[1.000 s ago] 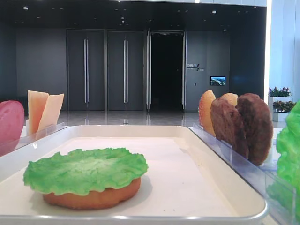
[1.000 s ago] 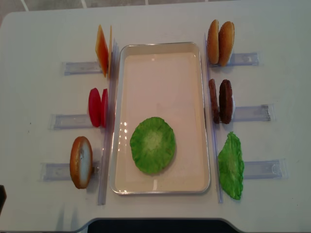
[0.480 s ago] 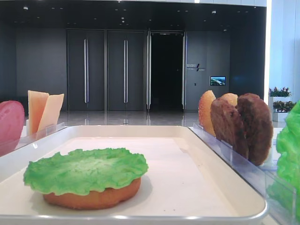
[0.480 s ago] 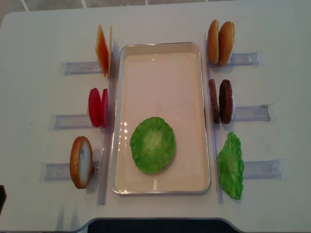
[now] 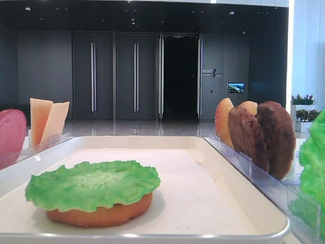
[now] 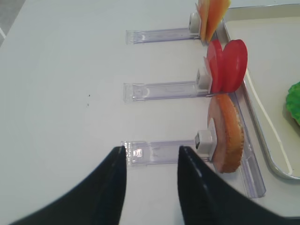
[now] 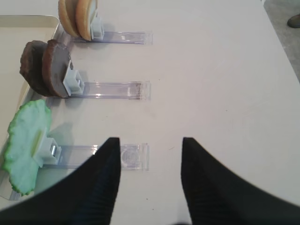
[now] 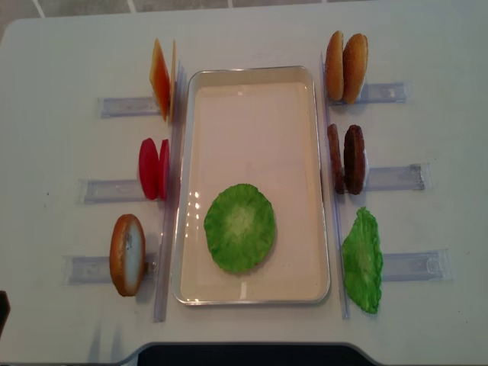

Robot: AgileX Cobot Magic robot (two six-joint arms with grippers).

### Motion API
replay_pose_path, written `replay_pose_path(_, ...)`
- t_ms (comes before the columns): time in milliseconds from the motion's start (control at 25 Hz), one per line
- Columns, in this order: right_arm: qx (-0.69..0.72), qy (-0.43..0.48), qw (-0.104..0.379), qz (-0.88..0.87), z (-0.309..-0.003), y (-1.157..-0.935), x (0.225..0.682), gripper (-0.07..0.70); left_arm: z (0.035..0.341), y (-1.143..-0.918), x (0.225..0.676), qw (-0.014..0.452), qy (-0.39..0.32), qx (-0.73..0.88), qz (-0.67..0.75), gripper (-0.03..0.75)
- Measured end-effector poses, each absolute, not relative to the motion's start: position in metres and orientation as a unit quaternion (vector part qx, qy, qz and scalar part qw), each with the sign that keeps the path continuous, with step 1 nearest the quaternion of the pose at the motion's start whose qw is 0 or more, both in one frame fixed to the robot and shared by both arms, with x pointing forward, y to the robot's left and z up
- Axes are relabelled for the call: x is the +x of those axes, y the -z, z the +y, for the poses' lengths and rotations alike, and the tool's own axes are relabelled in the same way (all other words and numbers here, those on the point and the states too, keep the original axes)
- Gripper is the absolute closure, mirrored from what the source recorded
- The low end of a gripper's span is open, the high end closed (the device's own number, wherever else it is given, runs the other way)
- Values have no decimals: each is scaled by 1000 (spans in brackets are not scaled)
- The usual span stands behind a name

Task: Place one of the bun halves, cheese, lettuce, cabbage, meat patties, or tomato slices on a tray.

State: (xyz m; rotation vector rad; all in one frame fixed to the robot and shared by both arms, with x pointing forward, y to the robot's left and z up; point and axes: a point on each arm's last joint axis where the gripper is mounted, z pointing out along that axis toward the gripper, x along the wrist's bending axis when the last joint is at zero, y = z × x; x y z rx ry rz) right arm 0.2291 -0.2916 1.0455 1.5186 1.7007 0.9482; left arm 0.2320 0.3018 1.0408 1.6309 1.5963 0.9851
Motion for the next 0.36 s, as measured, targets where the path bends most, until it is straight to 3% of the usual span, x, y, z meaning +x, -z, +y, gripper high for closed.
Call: replay_pose_path(360,581,-362,330,650,-292,-1046,229,307,302,-1041,232,322,-375,621,608,433)
